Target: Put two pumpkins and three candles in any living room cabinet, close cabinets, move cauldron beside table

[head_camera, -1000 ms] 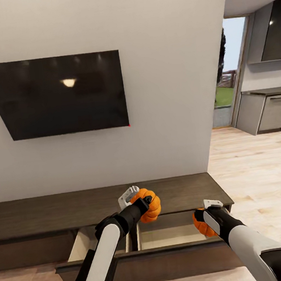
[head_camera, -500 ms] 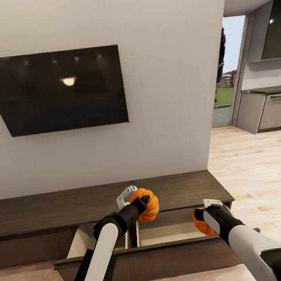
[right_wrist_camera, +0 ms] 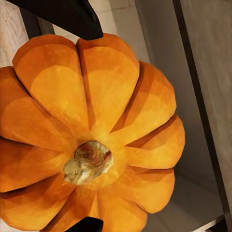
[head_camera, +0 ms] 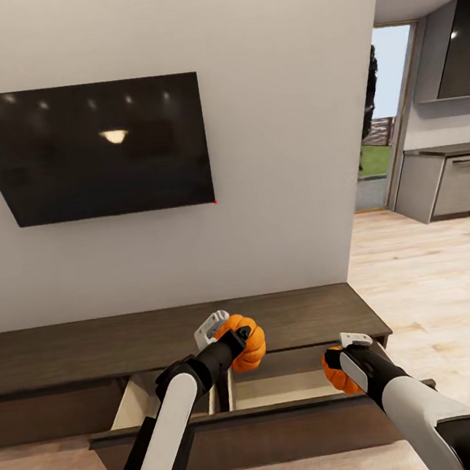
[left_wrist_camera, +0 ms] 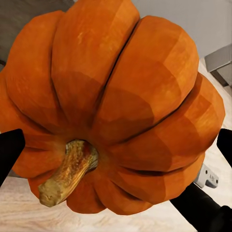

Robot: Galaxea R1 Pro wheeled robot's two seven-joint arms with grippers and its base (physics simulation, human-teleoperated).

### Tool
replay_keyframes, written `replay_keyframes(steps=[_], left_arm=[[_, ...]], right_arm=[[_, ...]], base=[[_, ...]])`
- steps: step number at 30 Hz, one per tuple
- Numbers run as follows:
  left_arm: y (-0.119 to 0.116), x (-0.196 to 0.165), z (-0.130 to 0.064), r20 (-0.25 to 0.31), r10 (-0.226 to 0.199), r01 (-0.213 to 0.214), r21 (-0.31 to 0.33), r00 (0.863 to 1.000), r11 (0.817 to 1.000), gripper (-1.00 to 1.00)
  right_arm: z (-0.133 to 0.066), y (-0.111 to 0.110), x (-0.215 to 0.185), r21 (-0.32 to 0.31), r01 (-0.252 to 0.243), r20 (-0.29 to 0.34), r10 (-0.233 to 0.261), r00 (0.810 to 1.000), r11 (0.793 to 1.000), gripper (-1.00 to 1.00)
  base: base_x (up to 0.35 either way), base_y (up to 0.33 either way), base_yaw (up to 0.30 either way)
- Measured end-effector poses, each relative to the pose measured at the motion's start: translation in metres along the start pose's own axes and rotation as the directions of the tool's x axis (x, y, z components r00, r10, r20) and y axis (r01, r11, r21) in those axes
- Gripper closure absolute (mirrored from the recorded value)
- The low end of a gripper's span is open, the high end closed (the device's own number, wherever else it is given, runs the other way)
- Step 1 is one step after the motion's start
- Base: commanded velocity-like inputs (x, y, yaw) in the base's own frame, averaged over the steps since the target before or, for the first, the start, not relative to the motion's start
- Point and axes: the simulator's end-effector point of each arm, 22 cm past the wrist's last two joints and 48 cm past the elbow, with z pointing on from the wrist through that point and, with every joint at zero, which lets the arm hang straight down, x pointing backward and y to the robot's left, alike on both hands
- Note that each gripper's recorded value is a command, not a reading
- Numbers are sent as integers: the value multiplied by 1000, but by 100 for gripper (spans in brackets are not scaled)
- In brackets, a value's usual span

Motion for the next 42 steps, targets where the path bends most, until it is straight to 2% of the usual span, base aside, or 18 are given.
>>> replay_keyframes(steps=[19,42], left_arm=[[3,-1,0,2,7,-7,-3,1000,1000,100],[37,29,17,3,6,-6,-9,1000,1000,100]], right_arm=[[0,0,0,0,1,0,-1,1000,1000,100],[31,-4,34,2,0,10,0,1000,1000,100]], base=[[98,0,0],[0,0,0]])
